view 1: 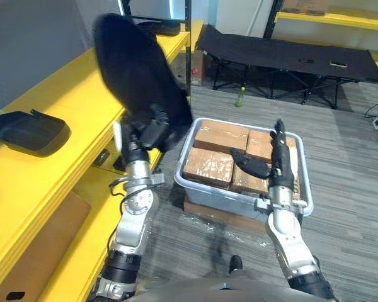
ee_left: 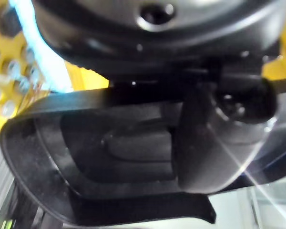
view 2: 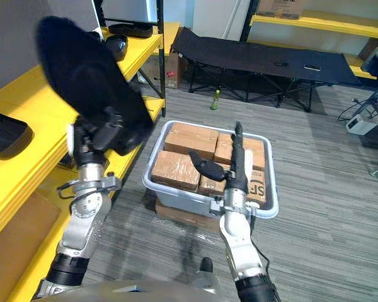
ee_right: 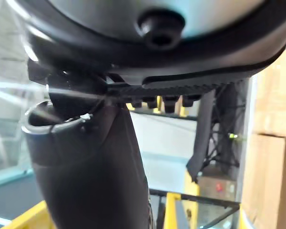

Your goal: Walk over and take three plastic housings, then place them on the shelf

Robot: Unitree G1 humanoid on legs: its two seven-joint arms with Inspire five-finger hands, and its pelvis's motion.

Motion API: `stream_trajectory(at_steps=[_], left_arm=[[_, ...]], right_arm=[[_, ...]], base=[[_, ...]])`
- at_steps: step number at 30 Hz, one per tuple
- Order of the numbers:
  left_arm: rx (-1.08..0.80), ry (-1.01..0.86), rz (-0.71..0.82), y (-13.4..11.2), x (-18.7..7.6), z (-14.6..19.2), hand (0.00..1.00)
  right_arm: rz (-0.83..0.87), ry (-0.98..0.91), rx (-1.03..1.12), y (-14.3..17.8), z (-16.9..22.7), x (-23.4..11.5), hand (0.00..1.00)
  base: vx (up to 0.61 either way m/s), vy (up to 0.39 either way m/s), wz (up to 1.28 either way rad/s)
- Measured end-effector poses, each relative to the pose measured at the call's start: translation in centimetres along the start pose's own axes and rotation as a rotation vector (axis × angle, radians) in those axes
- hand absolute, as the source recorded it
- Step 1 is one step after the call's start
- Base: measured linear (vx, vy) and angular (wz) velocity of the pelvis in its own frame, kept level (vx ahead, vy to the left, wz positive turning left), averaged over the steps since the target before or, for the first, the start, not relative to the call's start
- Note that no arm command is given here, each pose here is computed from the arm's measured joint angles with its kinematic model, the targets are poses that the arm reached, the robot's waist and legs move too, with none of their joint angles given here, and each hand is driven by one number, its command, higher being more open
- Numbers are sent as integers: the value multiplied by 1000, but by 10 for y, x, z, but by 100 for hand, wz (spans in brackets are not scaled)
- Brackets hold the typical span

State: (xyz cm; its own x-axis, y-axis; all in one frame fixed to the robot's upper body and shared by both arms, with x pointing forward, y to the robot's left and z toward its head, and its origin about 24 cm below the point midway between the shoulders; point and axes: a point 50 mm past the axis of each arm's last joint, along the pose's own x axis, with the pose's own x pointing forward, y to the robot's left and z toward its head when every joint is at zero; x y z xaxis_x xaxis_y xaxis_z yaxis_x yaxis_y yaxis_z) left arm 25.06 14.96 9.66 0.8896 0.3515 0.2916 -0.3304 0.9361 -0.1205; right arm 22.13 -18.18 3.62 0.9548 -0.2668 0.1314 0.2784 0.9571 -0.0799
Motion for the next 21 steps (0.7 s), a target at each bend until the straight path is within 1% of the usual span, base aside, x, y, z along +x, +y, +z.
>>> stream_trajectory(at_steps=[2, 5, 7, 10, 14, 16, 19, 21], left_arm=[[95, -12, 88, 13, -5, -4, 0], [158, -5, 139, 21, -13, -9, 0], [164, 5, 147, 23, -16, -11, 0], [155, -29, 166, 30, -19, -8, 0], [141, -106, 210, 43, -24, 9, 0], [130, -167, 242, 56, -30, 24, 0], [52, -255, 269, 71, -36, 44, 0], [6, -310, 338, 84, -40, 55, 0]], right_arm=[[-24, 22, 117, -7, -3, -6, 100], [-20, -18, 234, -6, 6, -13, 100], [-12, -47, 244, -7, 10, -16, 100], [-20, -47, 246, -13, 8, -19, 100], [-59, -25, 237, -21, 4, -25, 100], [-54, -30, 265, -20, 5, -23, 100], [2, -35, 304, -7, 7, -20, 100], [112, -43, 324, 14, 10, -16, 100]], base=[[9, 6, 2], [5, 13, 3], [0, 0, 0], [0, 0, 0], [-8, 7, 8], [-7, 5, 18], [4, 2, 35], [-7, -4, 44]])
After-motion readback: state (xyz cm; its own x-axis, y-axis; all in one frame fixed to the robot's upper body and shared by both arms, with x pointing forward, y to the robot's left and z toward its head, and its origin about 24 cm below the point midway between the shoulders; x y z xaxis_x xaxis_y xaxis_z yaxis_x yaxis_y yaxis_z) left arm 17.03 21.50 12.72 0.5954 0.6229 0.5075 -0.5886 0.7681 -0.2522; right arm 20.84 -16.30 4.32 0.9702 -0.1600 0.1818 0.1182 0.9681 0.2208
